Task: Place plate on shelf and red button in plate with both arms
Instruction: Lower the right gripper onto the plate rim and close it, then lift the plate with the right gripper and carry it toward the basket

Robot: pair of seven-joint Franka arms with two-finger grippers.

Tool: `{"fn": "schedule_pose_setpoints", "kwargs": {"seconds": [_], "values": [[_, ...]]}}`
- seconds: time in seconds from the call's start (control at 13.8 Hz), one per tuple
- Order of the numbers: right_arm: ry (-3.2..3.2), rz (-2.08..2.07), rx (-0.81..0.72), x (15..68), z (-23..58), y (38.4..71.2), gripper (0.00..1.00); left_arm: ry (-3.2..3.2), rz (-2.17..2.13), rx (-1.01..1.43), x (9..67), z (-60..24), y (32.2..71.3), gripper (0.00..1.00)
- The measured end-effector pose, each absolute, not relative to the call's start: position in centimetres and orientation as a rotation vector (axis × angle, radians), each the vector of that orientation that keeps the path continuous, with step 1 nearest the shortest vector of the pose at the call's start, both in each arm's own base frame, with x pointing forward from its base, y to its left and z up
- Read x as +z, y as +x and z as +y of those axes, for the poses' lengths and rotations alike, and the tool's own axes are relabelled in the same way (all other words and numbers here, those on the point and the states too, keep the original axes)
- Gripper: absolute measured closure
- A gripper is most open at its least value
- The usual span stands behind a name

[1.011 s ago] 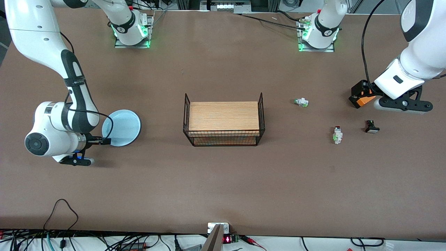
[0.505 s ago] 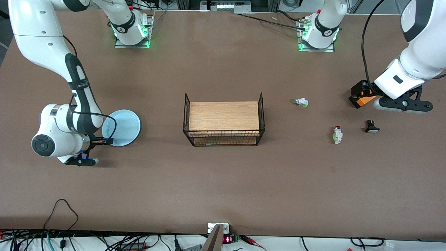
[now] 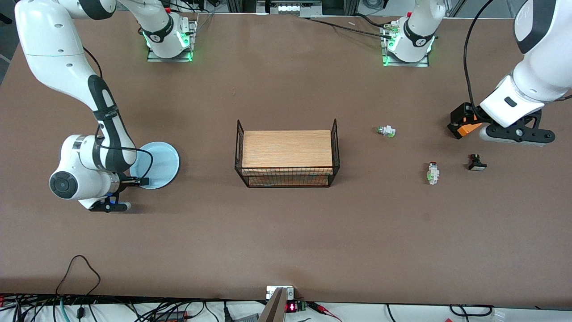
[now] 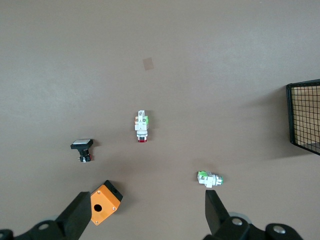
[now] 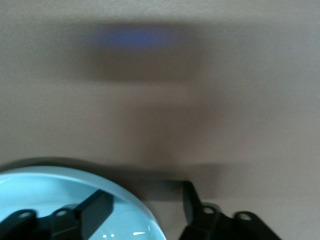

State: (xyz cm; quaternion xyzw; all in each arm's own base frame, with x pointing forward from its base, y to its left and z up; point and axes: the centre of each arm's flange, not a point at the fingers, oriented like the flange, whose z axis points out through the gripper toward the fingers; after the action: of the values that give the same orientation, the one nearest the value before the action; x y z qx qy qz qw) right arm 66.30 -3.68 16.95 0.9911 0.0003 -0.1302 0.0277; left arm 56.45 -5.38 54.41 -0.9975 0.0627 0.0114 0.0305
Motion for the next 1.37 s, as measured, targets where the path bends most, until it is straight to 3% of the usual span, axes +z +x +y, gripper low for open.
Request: {"fn": "schedule_pose_setpoints", "kwargs": {"seconds": [0.22, 0.51, 0.65, 1.08, 1.37], "values": [[3.087, -0.051, -0.423, 17.0, -4.2, 66.1, 0.41, -3.074, 0.193, 0.035, 54.4, -5.4, 56.4, 0.0], [3.115, -0.129, -0.476, 17.2, -5.6, 65.6, 0.81, -3.074, 0.192, 0.035, 54.4, -5.3, 56.5, 0.0], [3.129, -0.15, -0.483, 17.6, -5.7, 65.6, 0.89, -3.074, 0.192, 0.035, 54.4, -5.3, 56.5, 0.0], [3.132, -0.15, -0.511, 18.4, -5.5, 65.5, 0.9, -3.075, 0.187, 0.035, 54.4, -5.2, 56.5, 0.0], [3.126, -0.144, -0.618, 22.9, -5.3, 65.4, 0.92, -3.075, 0.187, 0.036, 54.4, -5.2, 56.5, 0.0]]}}
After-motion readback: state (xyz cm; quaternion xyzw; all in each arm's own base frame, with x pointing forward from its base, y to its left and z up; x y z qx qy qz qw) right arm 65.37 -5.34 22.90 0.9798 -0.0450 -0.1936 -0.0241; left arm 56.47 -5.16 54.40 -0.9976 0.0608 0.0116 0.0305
